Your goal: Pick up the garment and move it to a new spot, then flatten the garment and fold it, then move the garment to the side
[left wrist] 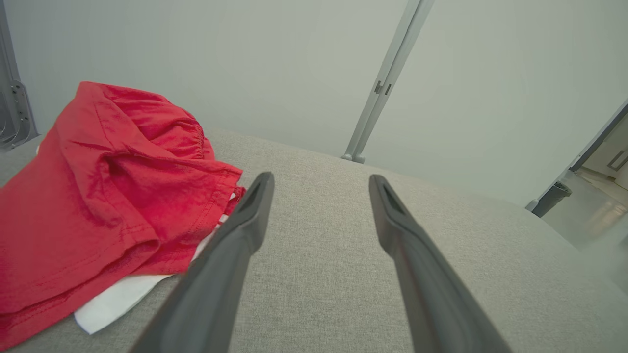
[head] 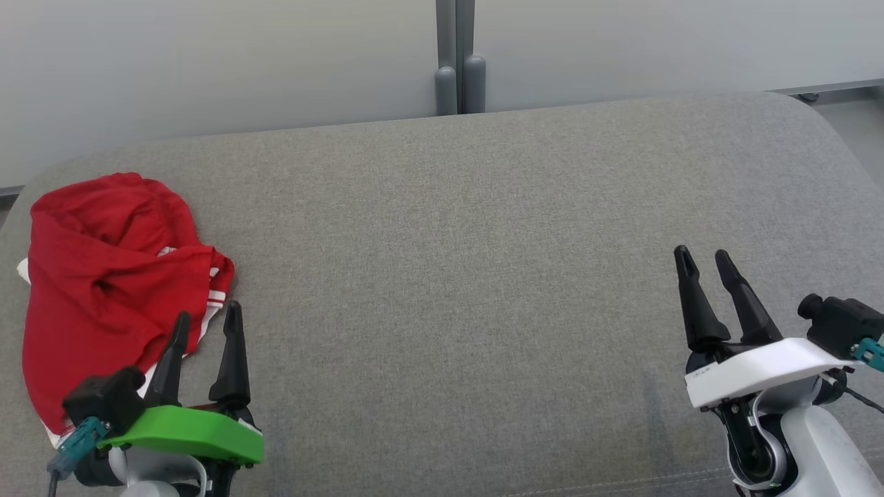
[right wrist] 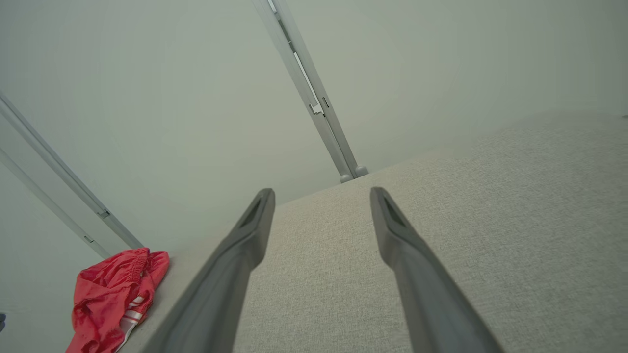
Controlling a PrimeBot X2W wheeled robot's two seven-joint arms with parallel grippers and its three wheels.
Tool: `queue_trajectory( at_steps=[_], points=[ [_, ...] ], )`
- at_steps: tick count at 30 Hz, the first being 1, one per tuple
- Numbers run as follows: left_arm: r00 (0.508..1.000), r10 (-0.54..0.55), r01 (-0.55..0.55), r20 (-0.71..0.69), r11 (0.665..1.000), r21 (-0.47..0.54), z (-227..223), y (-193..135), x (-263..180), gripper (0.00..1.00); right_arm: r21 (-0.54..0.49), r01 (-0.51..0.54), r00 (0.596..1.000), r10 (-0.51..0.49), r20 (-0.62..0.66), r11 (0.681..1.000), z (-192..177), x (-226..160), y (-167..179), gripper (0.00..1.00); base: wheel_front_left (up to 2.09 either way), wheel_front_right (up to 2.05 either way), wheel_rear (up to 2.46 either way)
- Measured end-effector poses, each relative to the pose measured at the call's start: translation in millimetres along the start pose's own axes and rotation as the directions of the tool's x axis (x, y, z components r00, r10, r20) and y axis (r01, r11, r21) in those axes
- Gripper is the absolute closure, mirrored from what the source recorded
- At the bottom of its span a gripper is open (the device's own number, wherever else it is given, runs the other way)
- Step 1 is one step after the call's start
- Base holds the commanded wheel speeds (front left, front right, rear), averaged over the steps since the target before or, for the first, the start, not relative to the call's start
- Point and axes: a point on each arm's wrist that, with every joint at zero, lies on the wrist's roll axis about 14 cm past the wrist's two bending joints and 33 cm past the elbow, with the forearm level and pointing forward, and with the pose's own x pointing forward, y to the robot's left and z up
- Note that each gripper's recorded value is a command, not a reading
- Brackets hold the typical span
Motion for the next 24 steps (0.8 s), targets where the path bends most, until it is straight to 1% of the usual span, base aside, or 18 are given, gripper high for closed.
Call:
queue_trajectory(
  at_steps=[11, 22, 24],
  points=[
    [0.997, -0.054, 0.046, 0.049, 0.989, 0.14, 8, -13, 1, 0.0, -0.133, -0.032, 0.999, 0.037, 0.036, 0.991, 5, 1, 10, 0.0, 0.0, 0.0, 0.0],
    [0.99, -0.107, 0.079, 0.089, 0.958, 0.277, 15, -23, 1, 0.0, -0.272, -0.083, 0.992, 0.104, 0.064, 0.959, 8, 1, 25, 0.0, 0.0, 0.0, 0.0],
    [0.989, -0.114, 0.082, 0.092, 0.952, 0.294, 16, -25, 1, 0.0, -0.285, -0.091, 0.992, 0.113, 0.064, 0.954, 8, 2, 27, 0.0, 0.0, 0.0, 0.0]
  ],
)
